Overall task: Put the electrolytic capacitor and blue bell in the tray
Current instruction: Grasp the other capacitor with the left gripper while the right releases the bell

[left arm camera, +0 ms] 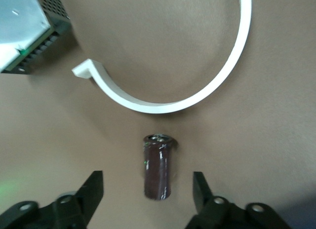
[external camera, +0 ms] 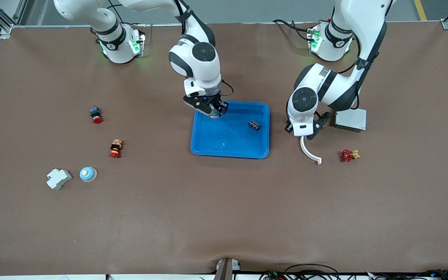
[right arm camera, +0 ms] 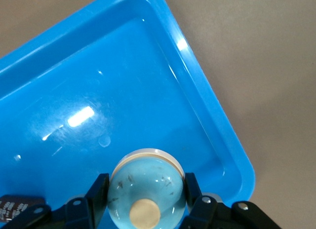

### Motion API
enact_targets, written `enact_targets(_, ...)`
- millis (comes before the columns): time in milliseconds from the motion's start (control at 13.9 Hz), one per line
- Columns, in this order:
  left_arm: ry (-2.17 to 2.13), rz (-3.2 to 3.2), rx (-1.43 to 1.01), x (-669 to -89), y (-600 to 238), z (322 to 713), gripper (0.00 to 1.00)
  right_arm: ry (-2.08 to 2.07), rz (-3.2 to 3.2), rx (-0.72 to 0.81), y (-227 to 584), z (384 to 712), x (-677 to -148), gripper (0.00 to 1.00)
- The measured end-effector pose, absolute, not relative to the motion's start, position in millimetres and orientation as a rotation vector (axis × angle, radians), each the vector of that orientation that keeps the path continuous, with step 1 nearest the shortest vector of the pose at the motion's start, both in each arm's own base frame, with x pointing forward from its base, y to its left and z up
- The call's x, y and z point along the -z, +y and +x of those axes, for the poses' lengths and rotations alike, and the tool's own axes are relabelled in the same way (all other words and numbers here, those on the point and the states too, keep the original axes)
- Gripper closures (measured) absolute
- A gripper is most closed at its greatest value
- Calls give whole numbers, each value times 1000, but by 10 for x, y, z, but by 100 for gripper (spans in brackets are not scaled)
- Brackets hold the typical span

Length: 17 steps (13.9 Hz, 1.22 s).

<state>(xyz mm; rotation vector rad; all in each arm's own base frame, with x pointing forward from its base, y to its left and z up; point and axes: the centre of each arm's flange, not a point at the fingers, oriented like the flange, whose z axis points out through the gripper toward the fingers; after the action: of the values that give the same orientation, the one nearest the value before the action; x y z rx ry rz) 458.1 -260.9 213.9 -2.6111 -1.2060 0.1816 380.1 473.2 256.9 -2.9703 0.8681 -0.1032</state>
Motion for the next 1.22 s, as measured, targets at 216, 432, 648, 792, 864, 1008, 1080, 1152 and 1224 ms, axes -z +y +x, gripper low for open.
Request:
enact_targets(216,-1236,-2615,-184,-1966,-2531,4617,28,857,-2990,115,4710,3834,-2479,33)
enact_targets(432,-1245,-2622,-170,-1801,-2504,4591,32,856,-3007,117,4722,3894,-2318,33)
enact_targets(648,-1298,-2611,-156,-1728,-2545,4577,49,851,-2993,120,4771,3936,-2184,33)
enact_targets(792,-1303,-2616,-146,-1761,-2571,4590,70,861,-2981,121,4781,3944,-2093,33)
enact_targets(864,-1303,-2622,-139,-1795,-2592,4597,70,868,-2971,122,4790,3949,-2053,33)
enact_targets(1008,-1310,-2640,-108,-1985,-2660,4650,70,873,-2970,120,4790,3949,-1971,33)
enact_targets(1080,-1314,-2645,-91,-2144,-2698,4704,70,877,-2972,118,4789,3953,-1941,33)
enact_targets(1152,-1325,-2645,-74,-2325,-2737,4776,70,881,-2974,116,4788,3961,-1912,33)
enact_targets(1224,-1360,-2636,-54,-2508,-2780,4859,70,885,-2976,115,4790,3972,-1881,33)
